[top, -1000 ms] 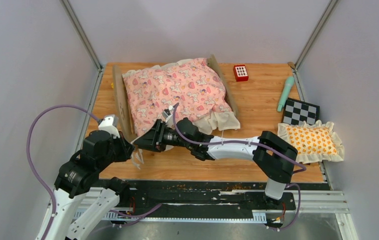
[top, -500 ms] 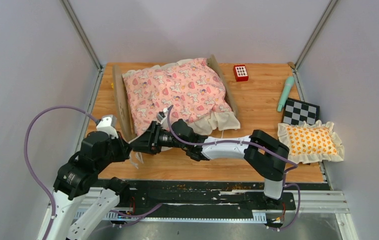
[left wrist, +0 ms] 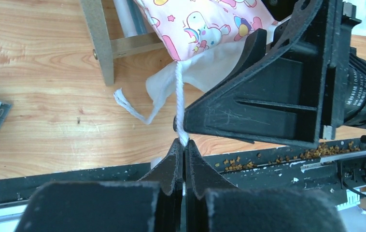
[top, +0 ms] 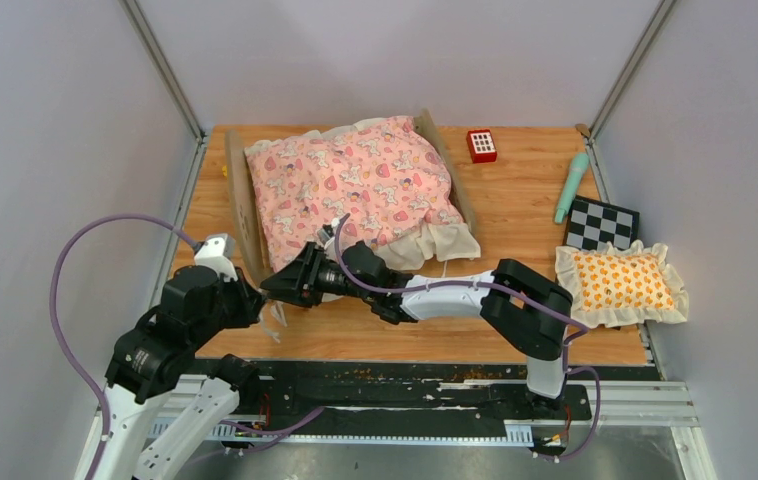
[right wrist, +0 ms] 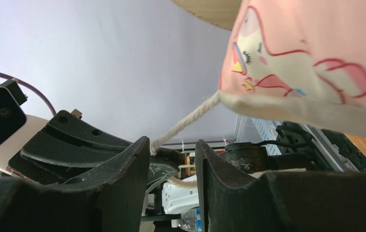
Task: Set up the pet bed
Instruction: Cross the ropes on the bed frame.
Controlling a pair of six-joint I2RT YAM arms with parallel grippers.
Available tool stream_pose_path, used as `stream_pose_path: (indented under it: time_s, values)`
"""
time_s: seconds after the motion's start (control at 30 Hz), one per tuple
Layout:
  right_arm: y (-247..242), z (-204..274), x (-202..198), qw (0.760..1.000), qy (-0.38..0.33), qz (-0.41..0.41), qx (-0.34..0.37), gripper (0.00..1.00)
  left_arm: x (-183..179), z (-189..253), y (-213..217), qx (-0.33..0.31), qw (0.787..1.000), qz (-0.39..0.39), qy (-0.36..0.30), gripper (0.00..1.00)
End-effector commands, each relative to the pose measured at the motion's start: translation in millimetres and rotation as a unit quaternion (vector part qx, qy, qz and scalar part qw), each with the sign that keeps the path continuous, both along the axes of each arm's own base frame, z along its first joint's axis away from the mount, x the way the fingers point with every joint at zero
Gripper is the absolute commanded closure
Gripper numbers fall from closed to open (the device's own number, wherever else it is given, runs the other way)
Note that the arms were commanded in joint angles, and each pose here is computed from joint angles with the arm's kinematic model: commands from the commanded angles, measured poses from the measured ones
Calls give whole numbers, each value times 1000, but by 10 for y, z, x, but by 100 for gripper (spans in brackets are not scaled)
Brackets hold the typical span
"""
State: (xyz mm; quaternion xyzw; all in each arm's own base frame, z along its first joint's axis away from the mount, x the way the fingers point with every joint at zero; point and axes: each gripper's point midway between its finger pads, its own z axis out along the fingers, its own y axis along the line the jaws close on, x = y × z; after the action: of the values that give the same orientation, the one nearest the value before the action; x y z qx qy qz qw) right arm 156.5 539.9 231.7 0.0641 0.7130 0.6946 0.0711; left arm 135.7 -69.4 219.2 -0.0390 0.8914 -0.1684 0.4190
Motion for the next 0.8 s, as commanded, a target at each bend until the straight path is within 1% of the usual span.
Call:
stream_pose_path:
  time_s: [0.0, 0.63, 0.77]
  values:
    - [-41, 133, 105, 999, 7, -31, 18, 60, 10, 61, -56, -15, 1000, -9, -12, 100]
    - [118, 129, 97, 1000, 5, -12, 14, 59, 3, 71, -133, -25, 999, -32, -19, 100]
    - [139, 108, 79, 1000, 5, -7, 11, 60, 9, 76, -128, -25, 999, -31, -21, 97]
